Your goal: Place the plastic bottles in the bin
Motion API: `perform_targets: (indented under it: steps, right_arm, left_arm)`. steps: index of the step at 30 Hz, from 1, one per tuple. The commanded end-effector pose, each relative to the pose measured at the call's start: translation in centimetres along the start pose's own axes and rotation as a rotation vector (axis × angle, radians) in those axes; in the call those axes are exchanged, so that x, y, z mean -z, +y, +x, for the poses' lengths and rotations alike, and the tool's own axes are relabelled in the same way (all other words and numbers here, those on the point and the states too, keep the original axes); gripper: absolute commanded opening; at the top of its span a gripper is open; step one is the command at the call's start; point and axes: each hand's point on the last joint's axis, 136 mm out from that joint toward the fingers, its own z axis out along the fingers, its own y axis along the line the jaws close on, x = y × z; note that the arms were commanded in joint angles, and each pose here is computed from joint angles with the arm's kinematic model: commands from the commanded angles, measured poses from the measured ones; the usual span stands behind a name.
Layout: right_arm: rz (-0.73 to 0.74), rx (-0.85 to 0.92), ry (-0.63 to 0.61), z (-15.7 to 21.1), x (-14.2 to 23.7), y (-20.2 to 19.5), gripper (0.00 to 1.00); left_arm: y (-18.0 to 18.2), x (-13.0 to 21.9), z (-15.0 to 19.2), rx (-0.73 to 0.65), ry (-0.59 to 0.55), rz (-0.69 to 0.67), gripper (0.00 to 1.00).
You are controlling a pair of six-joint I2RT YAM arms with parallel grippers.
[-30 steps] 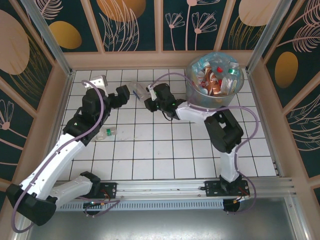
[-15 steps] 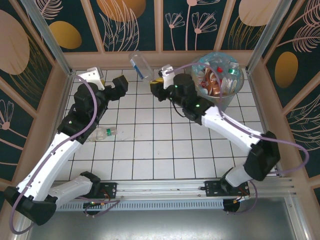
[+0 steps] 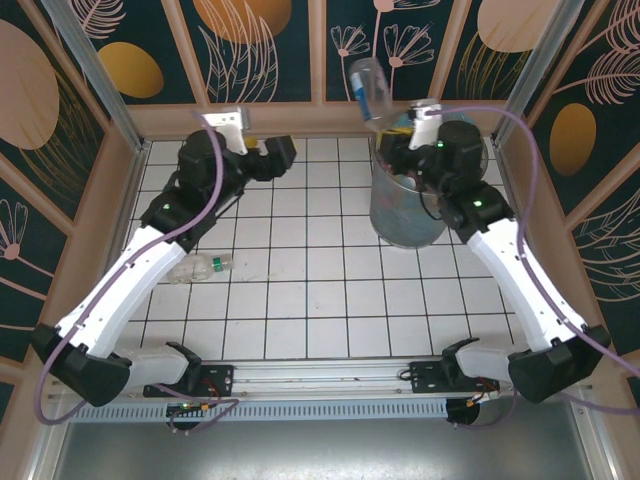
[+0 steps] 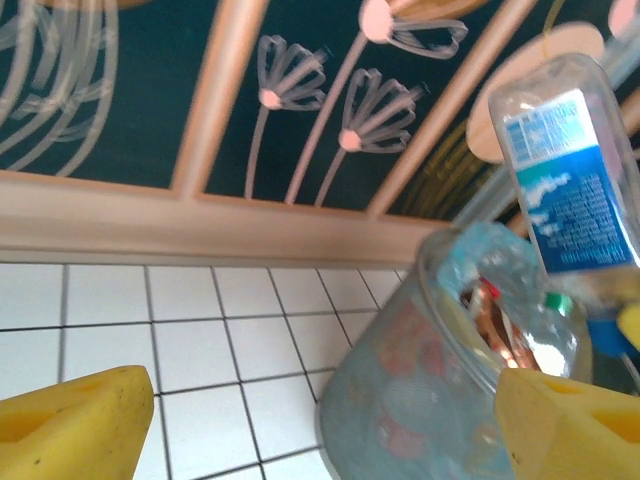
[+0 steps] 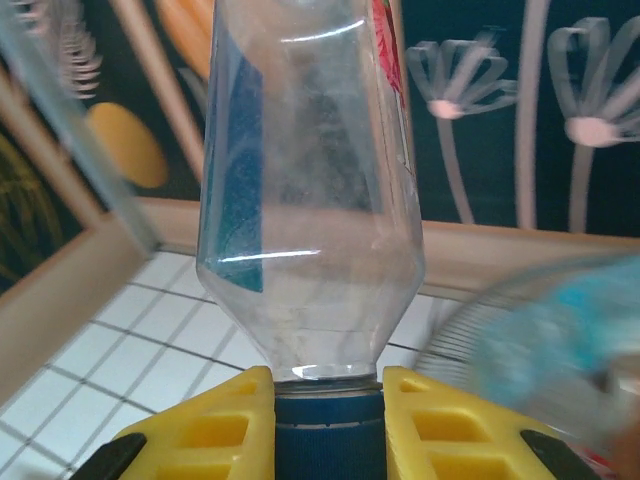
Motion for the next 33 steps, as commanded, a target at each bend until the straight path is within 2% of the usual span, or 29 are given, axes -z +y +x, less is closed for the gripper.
perform_targets:
  steps: [1,8,14,17,21,25,30,33]
  right_arm:
    - [0.115,-0.018,0.029,0.2,2.7,-3.6,0.16]
    - [0.343,-0.063,0.104,2.7,5.6,-10.7,0.16]
    - [0.381,-0.080,0.136,4.9,6.3,-12.5,0.21]
    - [0.387,-0.086,0.145,5.7,6.0,-12.8,0.31]
    - [0.410,-0.090,0.131,5.5,6.0,-13.2,0.55]
    - [0.416,-0.082,0.104,4.5,6.3,-13.2,0.63]
    - [0.414,-0.068,0.059,2.7,6.4,-13.0,0.63]
    - [0.407,-0.061,0.057,2.3,5.6,-13.2,0.57]
  left_arm:
    - [-2.9,-0.3,0.9,-0.046,0.054,0.082,0.89]
    - [-2.5,-0.5,2.1,-0.037,0.066,0.073,0.89]
    - [-1.8,-0.3,2.6,-0.048,0.067,0.049,0.90]
    - [-1.8,-0.5,3.0,-0.045,0.075,0.050,0.90]
    - [-1.6,-0.6,3.3,-0.041,0.078,0.048,0.90]
    - [-1.4,-0.5,3.3,-0.049,0.077,0.041,0.91]
    - [-1.4,-0.4,3.1,-0.048,0.065,0.038,0.91]
    - [-1.3,-0.4,3.1,-0.045,0.065,0.035,0.91]
